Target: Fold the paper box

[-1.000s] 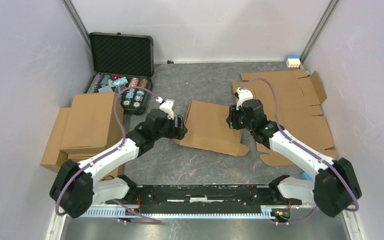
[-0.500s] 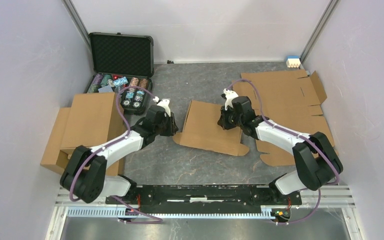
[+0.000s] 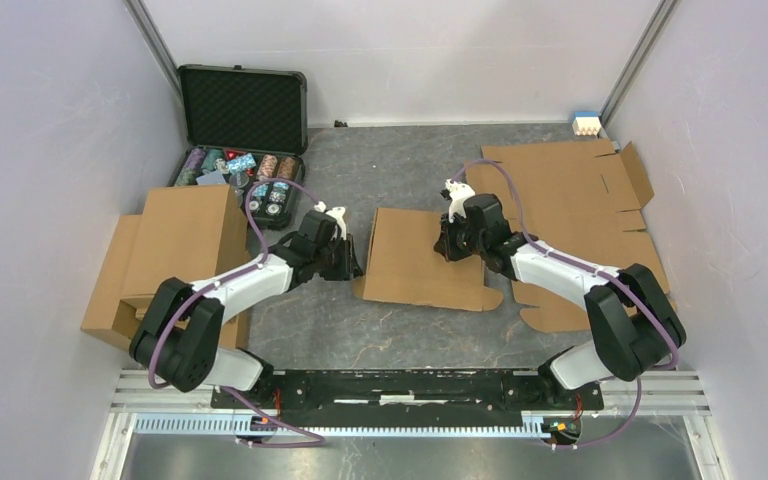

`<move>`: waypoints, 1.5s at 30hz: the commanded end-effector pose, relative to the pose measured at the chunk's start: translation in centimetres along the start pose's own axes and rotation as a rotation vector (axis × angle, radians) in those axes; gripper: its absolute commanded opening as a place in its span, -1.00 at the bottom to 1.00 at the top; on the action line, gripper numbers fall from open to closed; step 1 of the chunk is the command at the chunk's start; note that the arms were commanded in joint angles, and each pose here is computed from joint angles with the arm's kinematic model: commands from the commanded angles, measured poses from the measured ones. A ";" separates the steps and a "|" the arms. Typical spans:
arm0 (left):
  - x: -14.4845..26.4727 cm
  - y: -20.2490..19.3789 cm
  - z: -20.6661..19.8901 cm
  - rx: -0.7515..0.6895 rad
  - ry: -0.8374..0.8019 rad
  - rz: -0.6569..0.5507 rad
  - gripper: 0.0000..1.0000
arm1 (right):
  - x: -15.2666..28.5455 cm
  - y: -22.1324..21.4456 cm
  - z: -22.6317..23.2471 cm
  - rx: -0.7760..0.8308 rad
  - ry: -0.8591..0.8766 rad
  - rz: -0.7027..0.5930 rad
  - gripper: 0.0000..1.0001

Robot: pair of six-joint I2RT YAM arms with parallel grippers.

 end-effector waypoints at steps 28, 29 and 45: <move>7.5 -3.4 -5.4 -0.431 0.110 -0.349 0.93 | -0.1 -0.2 0.5 0.022 0.058 -0.016 -1.00; 7.5 -3.6 -5.9 -0.452 0.111 -0.350 0.93 | -0.1 -0.2 0.5 0.021 0.058 -0.017 -1.00; 4.9 -5.1 -9.8 -0.705 0.186 -0.078 1.00 | 0.4 0.1 0.8 0.031 0.070 -0.021 -1.00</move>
Point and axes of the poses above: each gripper's point midway between its finger pads, its own x axis back along the fingers, its own z axis along the line the jaws close on, y = z × x, the point moved 5 cm from there along x, back along the fingers, and after that the axes turned 8 degrees about -x, right-handed, at the moved point
